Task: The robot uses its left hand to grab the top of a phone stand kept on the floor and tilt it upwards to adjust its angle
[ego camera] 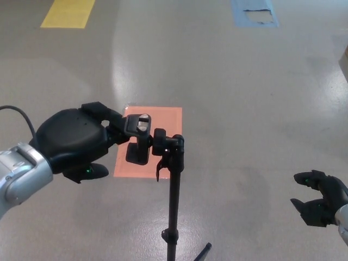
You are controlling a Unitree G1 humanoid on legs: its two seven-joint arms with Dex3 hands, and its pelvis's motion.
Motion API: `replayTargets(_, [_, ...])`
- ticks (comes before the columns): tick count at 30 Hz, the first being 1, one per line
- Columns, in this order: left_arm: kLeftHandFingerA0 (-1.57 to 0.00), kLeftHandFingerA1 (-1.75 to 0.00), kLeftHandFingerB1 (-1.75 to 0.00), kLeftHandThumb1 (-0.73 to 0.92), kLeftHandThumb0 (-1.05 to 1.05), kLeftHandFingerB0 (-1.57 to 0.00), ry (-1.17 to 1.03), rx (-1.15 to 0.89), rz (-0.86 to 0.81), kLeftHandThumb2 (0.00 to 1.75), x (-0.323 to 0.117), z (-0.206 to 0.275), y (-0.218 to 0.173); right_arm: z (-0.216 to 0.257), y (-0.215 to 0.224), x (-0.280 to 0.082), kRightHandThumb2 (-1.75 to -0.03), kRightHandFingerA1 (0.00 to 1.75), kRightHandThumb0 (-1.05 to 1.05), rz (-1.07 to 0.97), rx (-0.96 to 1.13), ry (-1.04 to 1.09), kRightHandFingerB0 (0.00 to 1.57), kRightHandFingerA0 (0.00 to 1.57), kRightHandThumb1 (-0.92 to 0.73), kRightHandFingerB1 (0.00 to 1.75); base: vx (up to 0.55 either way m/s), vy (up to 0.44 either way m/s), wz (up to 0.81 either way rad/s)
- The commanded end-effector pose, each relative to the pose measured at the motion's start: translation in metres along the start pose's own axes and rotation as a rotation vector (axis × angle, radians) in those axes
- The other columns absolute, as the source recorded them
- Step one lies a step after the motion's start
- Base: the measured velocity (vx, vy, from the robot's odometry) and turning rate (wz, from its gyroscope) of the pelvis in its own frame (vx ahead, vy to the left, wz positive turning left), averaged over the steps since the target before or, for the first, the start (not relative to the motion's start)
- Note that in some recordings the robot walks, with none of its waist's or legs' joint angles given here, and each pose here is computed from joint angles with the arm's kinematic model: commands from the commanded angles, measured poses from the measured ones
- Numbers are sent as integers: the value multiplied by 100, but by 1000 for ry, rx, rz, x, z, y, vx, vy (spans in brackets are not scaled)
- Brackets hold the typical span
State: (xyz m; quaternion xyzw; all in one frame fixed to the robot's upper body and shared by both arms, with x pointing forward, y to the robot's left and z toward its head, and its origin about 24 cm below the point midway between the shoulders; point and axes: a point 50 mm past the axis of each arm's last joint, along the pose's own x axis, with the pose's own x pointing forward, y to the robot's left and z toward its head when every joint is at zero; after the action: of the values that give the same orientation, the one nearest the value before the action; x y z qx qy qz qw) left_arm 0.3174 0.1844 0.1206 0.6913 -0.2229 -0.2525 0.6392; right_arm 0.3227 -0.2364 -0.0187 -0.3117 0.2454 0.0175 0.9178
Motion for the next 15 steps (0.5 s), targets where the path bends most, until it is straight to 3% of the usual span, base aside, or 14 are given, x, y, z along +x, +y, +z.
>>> replayTargets(1, [-21, -32, -33, 59, -25, -13, 94, 10, 5, 60, 4, -21, 15, 0, -6, 1, -63, 42, -30, -4, 2, 18, 29, 47, -75, 33, 0, 0, 0])
replayTargets(6, [-22, -33, -34, 57, -27, -15, 154, -1, 25, 60, 4, -37, 29, 1, -6, 1, -63, 42, -30, -4, -11, 16, 29, 46, -74, 33, 0, 0, 0])
replayTargets(15, [-22, -31, -33, 61, -28, -14, 228, -29, -30, 62, 0, -52, 16, 3, -6, 1, -63, 42, -30, -1, -1, 8, 28, 44, -75, 33, 0, 0, 0])
